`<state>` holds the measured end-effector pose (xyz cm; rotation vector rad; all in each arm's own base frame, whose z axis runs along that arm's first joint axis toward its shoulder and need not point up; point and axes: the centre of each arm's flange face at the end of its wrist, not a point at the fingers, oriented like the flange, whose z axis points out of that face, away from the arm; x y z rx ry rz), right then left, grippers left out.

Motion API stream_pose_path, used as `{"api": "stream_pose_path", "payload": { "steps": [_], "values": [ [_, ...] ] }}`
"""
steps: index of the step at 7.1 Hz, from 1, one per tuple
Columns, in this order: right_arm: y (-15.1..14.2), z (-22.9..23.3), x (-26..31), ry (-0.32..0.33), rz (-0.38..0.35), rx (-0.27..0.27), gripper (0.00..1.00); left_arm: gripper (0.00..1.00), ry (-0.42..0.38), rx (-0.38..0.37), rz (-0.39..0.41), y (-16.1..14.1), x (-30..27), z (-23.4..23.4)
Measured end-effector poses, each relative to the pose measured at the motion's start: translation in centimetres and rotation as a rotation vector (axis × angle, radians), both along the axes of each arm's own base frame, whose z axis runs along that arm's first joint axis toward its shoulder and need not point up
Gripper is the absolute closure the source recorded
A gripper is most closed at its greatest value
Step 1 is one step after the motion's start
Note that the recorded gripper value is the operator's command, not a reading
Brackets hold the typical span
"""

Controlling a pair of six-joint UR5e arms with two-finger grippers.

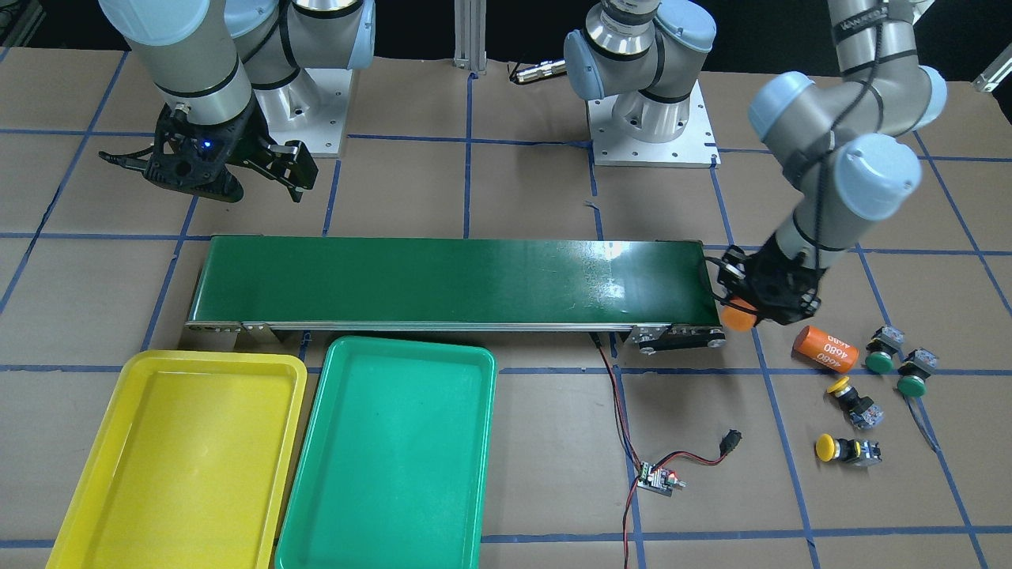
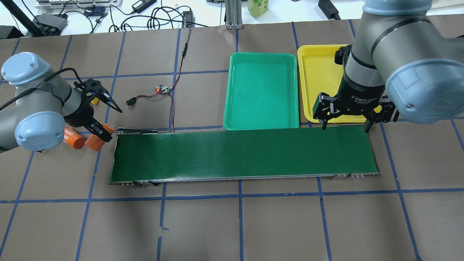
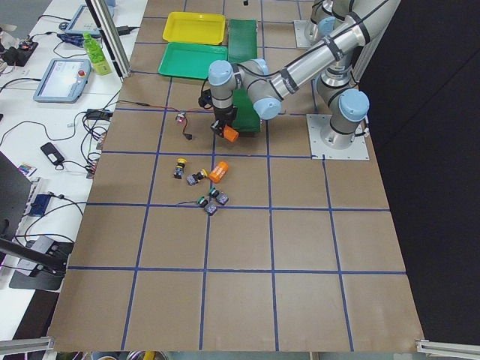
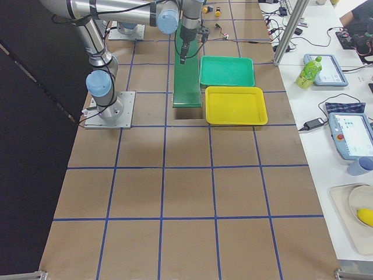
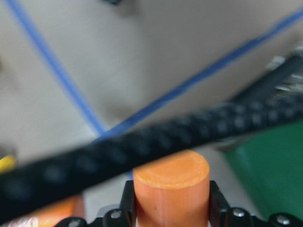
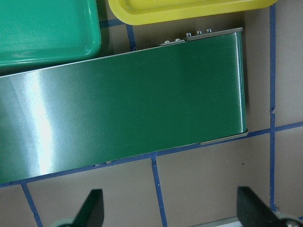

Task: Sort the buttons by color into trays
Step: 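Carry the orange cylinder onto the green belt and release it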

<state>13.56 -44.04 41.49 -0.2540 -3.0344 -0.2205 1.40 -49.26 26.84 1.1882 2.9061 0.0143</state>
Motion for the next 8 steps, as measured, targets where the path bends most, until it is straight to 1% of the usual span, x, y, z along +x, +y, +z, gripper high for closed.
{"api": "stream_pose_path", "payload": {
  "steps": [2,3,4,5,6,8],
  "values": [
    [0.1,-0.2,0.0,-0.001,-0.002,0.009,0.00,1.00,-0.014,-0.028,-0.245,2.8,-8.2,1.6],
    [0.2,-0.3,0.0,-0.002,-0.004,0.011,0.00,1.00,-0.017,-0.028,-0.346,4.0,-10.7,1.7],
    [0.2,-0.3,0.0,-0.002,-0.005,0.013,0.00,0.74,-0.016,-0.018,-0.428,5.2,-12.0,1.1],
    [0.2,-0.3,0.0,0.000,-0.005,0.014,0.00,0.10,-0.016,-0.011,-0.505,6.0,-12.4,0.1],
    [0.2,-0.4,-0.1,0.003,-0.004,0.014,0.00,0.00,-0.021,-0.009,-0.547,6.3,-12.4,-0.6],
    [0.2,-0.4,-0.1,0.006,-0.001,0.015,0.00,0.00,-0.041,-0.033,-0.563,6.8,-12.3,-0.4]
  ]
}}
